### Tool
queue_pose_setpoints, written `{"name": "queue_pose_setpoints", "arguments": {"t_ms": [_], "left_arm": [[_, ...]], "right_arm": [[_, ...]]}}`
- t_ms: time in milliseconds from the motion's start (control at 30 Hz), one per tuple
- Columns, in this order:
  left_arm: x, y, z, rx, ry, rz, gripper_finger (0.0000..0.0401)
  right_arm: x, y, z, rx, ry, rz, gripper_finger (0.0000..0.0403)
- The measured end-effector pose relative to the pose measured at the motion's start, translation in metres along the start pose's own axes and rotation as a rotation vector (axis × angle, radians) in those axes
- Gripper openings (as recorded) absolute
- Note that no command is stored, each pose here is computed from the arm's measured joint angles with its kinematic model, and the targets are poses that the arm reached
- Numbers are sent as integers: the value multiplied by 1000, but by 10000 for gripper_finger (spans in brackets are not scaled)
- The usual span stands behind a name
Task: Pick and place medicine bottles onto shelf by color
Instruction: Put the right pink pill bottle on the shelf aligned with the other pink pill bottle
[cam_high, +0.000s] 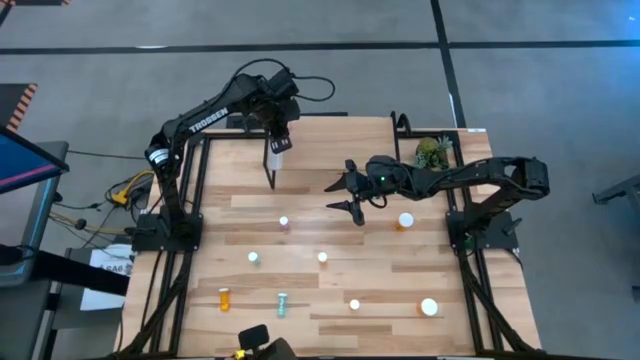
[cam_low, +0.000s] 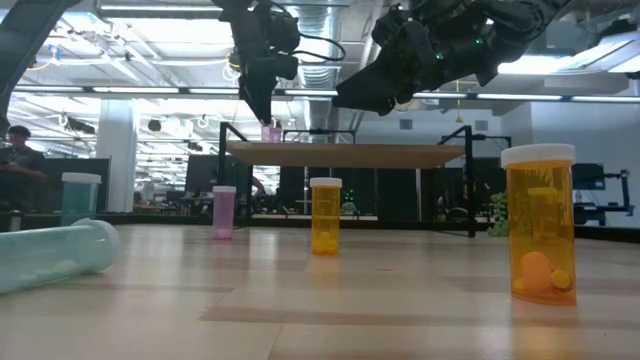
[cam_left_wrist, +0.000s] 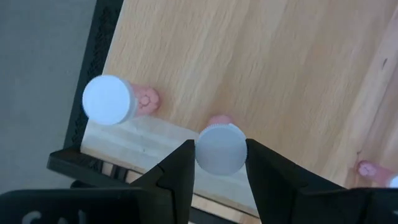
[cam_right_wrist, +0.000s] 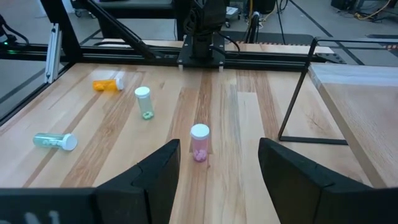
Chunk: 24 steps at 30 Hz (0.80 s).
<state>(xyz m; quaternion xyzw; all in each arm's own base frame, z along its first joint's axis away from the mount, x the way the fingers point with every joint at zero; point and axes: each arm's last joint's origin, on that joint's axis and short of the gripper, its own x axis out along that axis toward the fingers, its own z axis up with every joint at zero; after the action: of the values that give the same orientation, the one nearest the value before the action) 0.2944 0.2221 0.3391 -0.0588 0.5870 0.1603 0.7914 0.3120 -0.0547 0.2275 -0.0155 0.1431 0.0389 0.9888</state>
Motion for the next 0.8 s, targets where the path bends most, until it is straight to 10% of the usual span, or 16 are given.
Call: {"name": "queue_pose_setpoints", "arguments": {"t_ms": [800], "left_arm": [[0, 0, 1, -11, -14, -14, 122]], "right_arm": [[0, 0, 0, 5, 0, 0, 240]]}}
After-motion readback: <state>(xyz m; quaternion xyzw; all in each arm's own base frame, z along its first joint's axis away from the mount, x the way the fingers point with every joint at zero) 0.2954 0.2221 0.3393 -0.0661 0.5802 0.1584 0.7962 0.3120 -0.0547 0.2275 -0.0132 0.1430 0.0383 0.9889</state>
